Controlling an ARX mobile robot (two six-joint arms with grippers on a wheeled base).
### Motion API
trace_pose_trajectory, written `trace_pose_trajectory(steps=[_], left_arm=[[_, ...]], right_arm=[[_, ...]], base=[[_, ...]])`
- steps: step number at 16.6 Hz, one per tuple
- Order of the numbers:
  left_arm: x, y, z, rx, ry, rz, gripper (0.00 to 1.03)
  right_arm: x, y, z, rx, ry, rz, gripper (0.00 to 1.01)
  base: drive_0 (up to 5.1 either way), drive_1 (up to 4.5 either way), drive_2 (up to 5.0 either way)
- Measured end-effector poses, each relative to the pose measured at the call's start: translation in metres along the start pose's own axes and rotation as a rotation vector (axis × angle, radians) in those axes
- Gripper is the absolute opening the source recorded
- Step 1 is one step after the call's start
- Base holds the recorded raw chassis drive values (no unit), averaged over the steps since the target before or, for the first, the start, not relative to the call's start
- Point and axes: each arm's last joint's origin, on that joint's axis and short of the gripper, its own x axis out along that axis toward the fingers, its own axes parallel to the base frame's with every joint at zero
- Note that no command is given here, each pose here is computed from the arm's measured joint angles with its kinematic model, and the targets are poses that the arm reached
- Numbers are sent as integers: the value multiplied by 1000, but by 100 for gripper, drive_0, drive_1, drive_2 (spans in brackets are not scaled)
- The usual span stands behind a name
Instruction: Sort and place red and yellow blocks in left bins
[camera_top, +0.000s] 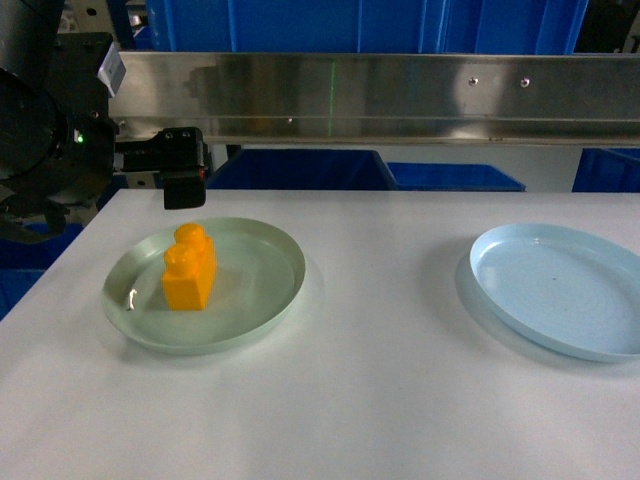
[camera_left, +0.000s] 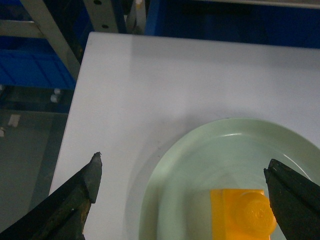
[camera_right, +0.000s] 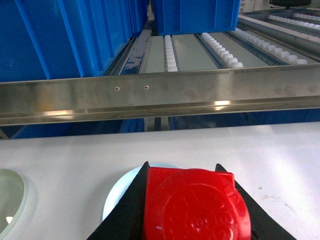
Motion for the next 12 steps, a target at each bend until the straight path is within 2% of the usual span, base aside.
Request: trace_pose_trajectory(steps=[2,4,6,10,12], left_arm=[[5,-1,-6,12,-7,-2,98],[5,-7,-12,41,-3,-14,98],[-4,-24,-10,86,-39,-82,98],[-5,-27,-16,109,-1,-112,98],[8,-21,-27,121,30,-95,98]], right_arm=[[0,0,0,0,0,0,28],[0,0,0,0,0,0,28],[0,0,0,0,0,0,28],[0,0,0,0,0,0,28],[0,0,0,0,0,0,28]], base=[[0,0,0],[0,0,0],[0,0,0],[0,0,0],[0,0,0]])
